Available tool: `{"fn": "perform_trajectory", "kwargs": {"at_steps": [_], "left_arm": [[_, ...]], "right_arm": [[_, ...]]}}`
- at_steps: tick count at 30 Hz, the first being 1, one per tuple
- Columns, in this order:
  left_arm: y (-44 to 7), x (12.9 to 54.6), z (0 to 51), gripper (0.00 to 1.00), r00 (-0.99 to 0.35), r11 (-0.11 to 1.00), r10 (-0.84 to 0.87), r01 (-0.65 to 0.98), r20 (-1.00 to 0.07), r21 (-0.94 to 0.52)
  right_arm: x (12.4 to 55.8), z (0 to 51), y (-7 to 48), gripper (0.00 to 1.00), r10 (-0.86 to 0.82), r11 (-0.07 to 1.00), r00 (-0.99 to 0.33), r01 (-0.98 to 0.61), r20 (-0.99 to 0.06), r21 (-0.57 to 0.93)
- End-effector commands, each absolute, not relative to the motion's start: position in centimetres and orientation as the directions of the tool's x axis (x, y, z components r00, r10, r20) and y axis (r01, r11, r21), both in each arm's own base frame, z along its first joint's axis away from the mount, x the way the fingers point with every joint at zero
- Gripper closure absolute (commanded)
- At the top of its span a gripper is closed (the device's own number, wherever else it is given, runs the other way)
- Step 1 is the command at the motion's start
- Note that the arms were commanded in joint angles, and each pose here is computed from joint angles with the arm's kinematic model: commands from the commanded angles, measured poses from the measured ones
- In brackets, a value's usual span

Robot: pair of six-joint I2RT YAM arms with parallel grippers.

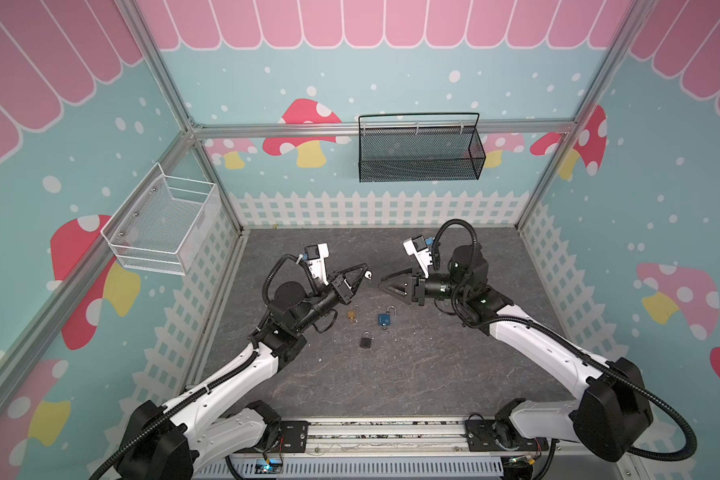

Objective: Unlock with the key

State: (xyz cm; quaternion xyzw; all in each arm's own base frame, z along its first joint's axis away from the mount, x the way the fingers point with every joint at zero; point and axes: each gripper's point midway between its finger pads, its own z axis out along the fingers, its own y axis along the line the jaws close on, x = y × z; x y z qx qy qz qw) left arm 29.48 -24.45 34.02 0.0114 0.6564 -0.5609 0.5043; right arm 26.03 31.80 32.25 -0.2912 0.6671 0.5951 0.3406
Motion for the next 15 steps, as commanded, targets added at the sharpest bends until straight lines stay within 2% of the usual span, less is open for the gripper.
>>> {"fn": "perform_trajectory", "kwargs": {"at_steps": [1,15], "left_arm": [[-25.0,29.1,34.6,1.00,-0.462,0.361,-0.534,0.632,-0.708,-0.685],[-26.0,28.6,34.8,1.00,-0.465,0.338,-0.514,0.662,-0.721,-0.668]], "right_arm": [[25.8,33.7,32.0,0.54,0.045,0.048,-0.600,-0.798,-0.799,0.601],[27.0,34.0,32.7,0.64,0.072,0.014,-0.618,-0.784,-0.783,0.621]]}}
